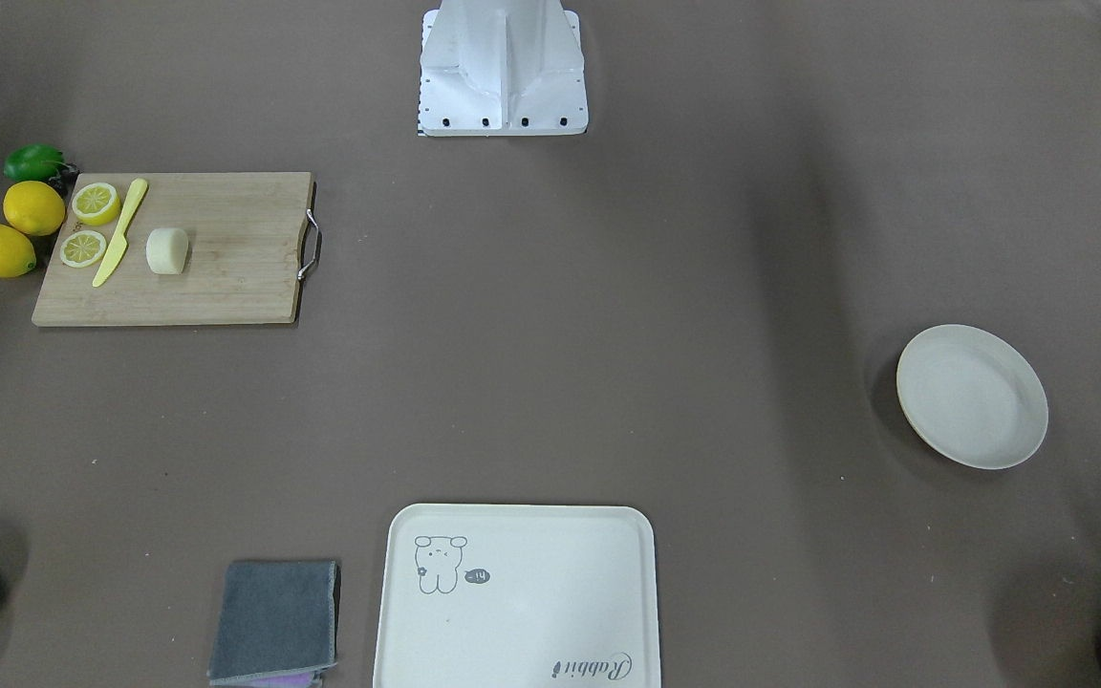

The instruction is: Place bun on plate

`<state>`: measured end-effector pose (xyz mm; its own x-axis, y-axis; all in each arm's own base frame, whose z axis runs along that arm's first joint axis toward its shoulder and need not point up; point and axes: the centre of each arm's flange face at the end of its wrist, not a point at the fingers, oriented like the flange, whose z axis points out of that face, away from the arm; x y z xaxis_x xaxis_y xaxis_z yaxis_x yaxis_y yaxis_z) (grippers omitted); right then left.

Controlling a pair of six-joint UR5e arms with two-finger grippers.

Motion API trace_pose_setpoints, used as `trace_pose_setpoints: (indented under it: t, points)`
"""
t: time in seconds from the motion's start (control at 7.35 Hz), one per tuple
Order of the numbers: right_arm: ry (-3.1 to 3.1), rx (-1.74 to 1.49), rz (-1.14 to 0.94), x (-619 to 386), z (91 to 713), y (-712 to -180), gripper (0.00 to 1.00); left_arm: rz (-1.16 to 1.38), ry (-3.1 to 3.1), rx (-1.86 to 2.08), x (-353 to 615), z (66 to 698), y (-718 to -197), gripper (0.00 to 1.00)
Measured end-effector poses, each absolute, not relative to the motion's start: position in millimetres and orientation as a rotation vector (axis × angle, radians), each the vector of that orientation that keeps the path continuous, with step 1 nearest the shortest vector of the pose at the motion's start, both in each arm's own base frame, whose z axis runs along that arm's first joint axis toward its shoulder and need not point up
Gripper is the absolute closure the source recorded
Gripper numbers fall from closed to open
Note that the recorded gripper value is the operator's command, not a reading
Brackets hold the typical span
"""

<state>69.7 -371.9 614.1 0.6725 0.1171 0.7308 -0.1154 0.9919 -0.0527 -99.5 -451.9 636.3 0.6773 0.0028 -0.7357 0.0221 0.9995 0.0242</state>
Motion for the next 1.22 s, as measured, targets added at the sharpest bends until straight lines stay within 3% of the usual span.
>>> trace_pose_setpoints:
  t: [1.22]
  points:
    - [-0.824,0.01,0.131,69.8,608.3,-377.5,0.0,0.111,0.811,0.239,-85.9,614.4,-467.2,0.02]
